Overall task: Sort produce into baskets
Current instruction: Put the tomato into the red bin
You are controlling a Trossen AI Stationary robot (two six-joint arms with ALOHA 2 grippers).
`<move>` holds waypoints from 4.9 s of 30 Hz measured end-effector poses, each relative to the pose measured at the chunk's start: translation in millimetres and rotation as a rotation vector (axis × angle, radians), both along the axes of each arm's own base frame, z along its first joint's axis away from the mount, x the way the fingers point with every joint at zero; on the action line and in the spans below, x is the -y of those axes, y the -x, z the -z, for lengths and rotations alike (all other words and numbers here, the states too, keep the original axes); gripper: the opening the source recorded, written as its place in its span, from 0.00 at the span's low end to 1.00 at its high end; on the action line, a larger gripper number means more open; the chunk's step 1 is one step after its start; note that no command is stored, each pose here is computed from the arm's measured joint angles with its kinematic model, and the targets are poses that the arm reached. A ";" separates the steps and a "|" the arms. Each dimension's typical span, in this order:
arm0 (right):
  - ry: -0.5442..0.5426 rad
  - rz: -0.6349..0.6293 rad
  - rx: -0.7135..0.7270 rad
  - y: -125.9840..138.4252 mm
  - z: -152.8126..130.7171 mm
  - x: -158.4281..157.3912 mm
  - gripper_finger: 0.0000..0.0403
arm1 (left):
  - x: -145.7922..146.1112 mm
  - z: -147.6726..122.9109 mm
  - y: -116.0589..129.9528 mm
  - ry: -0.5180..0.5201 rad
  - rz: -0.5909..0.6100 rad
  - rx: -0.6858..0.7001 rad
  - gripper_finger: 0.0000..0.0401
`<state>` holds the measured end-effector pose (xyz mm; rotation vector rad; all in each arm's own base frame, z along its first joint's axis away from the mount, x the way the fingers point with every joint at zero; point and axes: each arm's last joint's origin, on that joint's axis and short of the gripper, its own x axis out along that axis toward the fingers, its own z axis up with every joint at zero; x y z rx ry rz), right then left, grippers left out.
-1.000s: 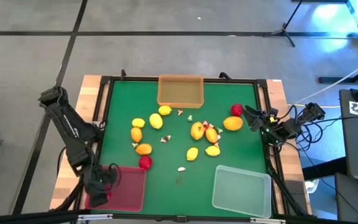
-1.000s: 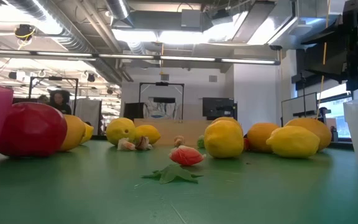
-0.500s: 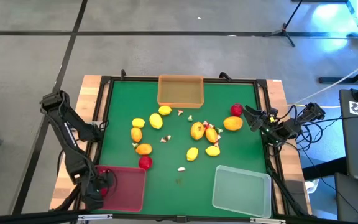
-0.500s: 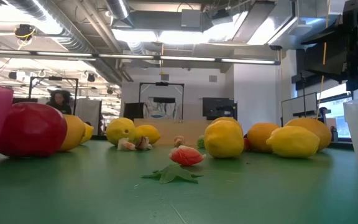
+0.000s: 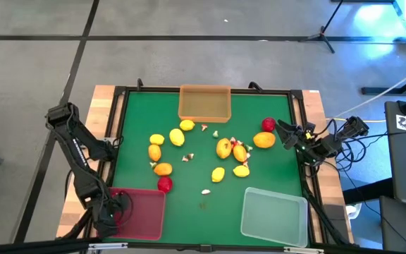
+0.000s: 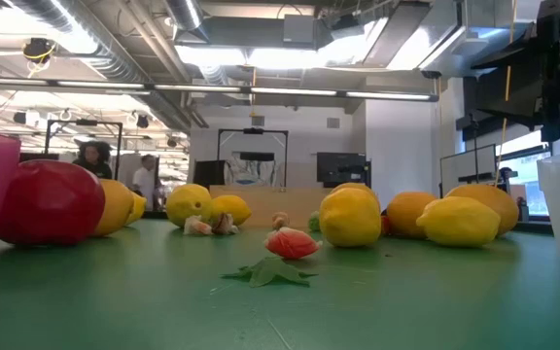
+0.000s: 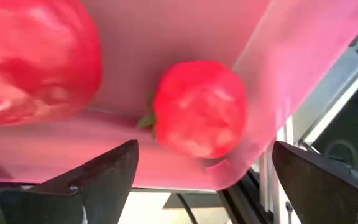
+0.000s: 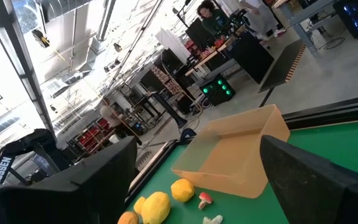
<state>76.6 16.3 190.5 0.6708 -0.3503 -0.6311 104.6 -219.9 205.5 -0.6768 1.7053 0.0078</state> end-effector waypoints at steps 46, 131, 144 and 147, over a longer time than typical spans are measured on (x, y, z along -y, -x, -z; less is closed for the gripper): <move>0.067 -0.118 -0.039 -3.3 4.3 -3.7 0.84 | -151.1 -15.6 -135.9 -0.422 -0.304 0.241 0.89; 0.139 -0.171 -0.143 -5.7 14.0 -6.0 0.84 | -95.5 -21.9 -231.9 -0.449 -0.699 0.116 0.76; 0.144 -0.195 -0.140 -6.1 13.9 -6.7 0.84 | -32.5 -88.5 -165.7 -0.280 -0.528 0.244 0.76; 0.145 -0.197 -0.140 -6.1 14.0 -6.7 0.84 | -8.2 -87.5 -140.9 -0.268 -0.510 0.165 0.76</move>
